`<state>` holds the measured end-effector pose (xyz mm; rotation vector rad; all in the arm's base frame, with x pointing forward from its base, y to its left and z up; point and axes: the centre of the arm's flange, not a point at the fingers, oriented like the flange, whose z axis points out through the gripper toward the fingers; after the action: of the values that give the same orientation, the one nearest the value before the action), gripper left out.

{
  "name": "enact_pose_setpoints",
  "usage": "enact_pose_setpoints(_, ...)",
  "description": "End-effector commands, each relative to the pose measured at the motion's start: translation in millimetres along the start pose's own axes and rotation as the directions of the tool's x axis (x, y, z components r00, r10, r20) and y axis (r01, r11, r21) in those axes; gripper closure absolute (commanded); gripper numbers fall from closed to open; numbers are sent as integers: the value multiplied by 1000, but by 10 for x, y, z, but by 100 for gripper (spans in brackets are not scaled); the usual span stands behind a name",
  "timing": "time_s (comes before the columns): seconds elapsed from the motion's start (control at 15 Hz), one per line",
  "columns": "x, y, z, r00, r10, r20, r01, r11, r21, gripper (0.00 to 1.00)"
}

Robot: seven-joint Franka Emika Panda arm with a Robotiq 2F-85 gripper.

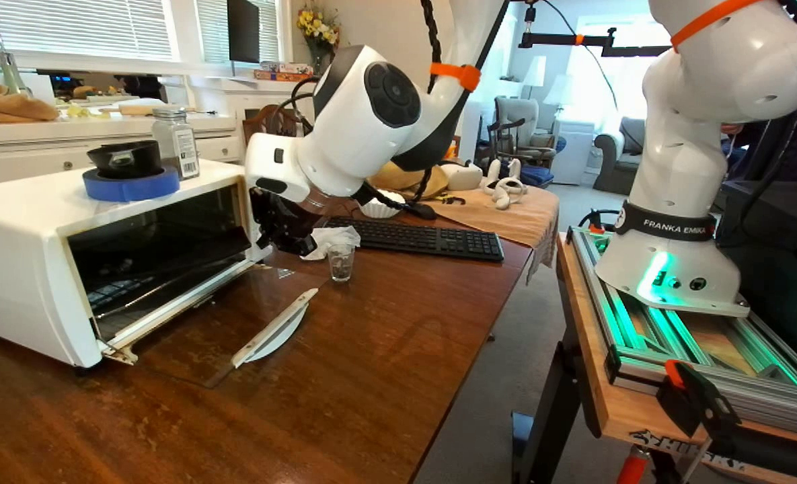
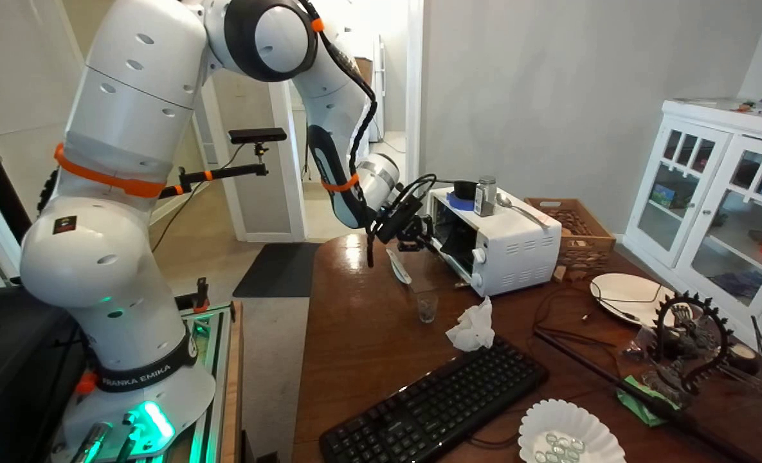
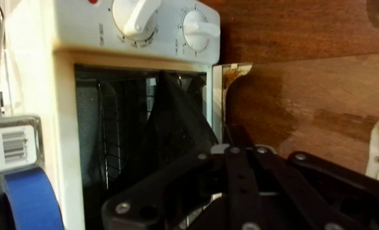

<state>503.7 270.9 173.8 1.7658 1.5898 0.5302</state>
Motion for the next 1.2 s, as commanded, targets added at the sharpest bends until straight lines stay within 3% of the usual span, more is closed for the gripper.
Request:
enact_pose_setpoints(0.0, -74, 67, 146, 999, 15, 40, -16, 1000, 19, 100)
enact_pose_setpoints(1.13, 125, 143, 161, 999, -36, 3, 36, 999, 22, 100)
